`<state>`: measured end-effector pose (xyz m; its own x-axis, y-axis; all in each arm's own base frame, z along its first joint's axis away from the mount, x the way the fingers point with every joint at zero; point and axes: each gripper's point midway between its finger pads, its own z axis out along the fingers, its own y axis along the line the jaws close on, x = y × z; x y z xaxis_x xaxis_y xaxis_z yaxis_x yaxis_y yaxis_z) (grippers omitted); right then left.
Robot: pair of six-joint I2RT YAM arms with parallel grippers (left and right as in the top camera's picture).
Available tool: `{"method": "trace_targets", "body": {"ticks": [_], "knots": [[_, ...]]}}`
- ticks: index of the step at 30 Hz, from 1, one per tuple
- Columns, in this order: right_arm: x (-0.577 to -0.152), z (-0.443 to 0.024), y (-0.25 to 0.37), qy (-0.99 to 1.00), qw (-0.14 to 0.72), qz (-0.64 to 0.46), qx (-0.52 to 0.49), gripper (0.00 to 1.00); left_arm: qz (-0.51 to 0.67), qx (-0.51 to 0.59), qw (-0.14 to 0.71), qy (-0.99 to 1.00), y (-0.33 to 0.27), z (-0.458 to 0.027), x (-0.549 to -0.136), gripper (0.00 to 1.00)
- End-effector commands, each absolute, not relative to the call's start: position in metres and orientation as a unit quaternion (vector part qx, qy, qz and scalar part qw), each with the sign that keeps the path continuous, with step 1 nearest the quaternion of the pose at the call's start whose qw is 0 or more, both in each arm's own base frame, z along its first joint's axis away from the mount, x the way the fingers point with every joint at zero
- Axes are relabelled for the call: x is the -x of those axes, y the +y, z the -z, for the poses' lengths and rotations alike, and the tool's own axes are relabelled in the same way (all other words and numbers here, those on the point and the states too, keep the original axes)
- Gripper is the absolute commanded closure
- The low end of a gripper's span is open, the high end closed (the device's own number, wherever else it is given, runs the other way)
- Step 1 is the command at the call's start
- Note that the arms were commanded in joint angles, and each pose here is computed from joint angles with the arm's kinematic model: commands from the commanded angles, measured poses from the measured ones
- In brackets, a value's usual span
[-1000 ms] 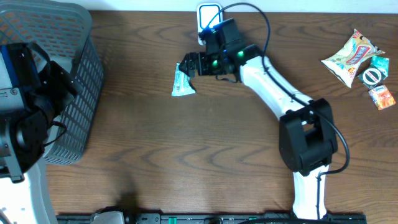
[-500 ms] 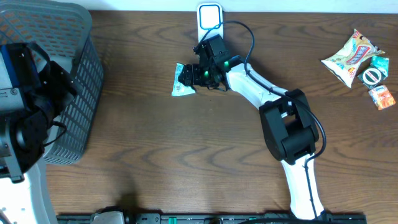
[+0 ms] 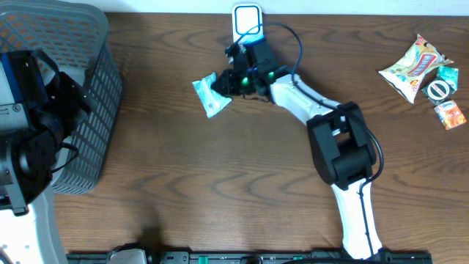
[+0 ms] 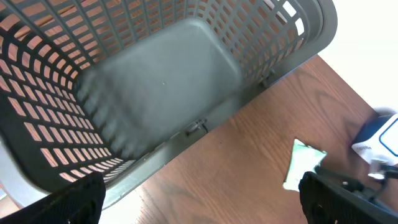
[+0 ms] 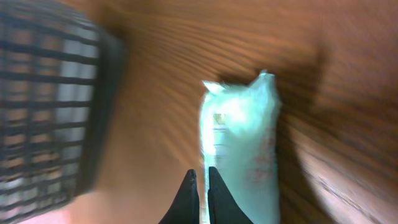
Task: Scan the item barcode
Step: 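Reach the right gripper to the mint-green wipes pack and grasp it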
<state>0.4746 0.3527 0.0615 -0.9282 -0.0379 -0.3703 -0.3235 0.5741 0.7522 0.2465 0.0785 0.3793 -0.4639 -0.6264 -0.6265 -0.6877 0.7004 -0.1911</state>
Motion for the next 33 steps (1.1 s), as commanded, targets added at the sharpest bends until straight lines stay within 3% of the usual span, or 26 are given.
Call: {"method": "trace_targets", "body": {"ticks": [1, 8, 9, 11, 13, 20, 33], "knots": [[-0.468, -0.099, 0.343, 0.812, 0.114, -0.558, 0.126, 0.99, -0.044, 0.391, 0.349, 0.851, 0.08, -0.381, -0.246, 0.02], [-0.483, -0.138, 0.31, 0.784, 0.131, -0.594, 0.122, 0.96, -0.044, 0.391, 0.349, 0.851, 0.08, -0.381, -0.246, 0.02], [-0.483, -0.138, 0.309, 0.784, 0.134, -0.592, 0.126, 0.8, -0.044, 0.391, 0.349, 0.851, 0.08, -0.381, -0.246, 0.02], [-0.481, -0.136, 0.31, 0.785, 0.138, -0.588, 0.137, 0.59, -0.044, 0.391, 0.349, 0.851, 0.08, -0.381, -0.246, 0.02], [-0.48, -0.124, 0.311, 0.801, 0.142, -0.566, 0.137, 0.5, -0.044, 0.391, 0.349, 0.851, 0.08, -0.381, -0.246, 0.02], [-0.479, -0.063, 0.318, 0.891, 0.178, -0.395, 0.132, 0.38, -0.044, 0.391, 0.349, 0.851, 0.08, -0.381, -0.246, 0.02], [-0.487, -0.057, 0.341, 0.908, 0.252, -0.286, 0.175, 0.32, -0.044, 0.391, 0.349, 0.851, 0.08, -0.381, -0.246, 0.02]]}}
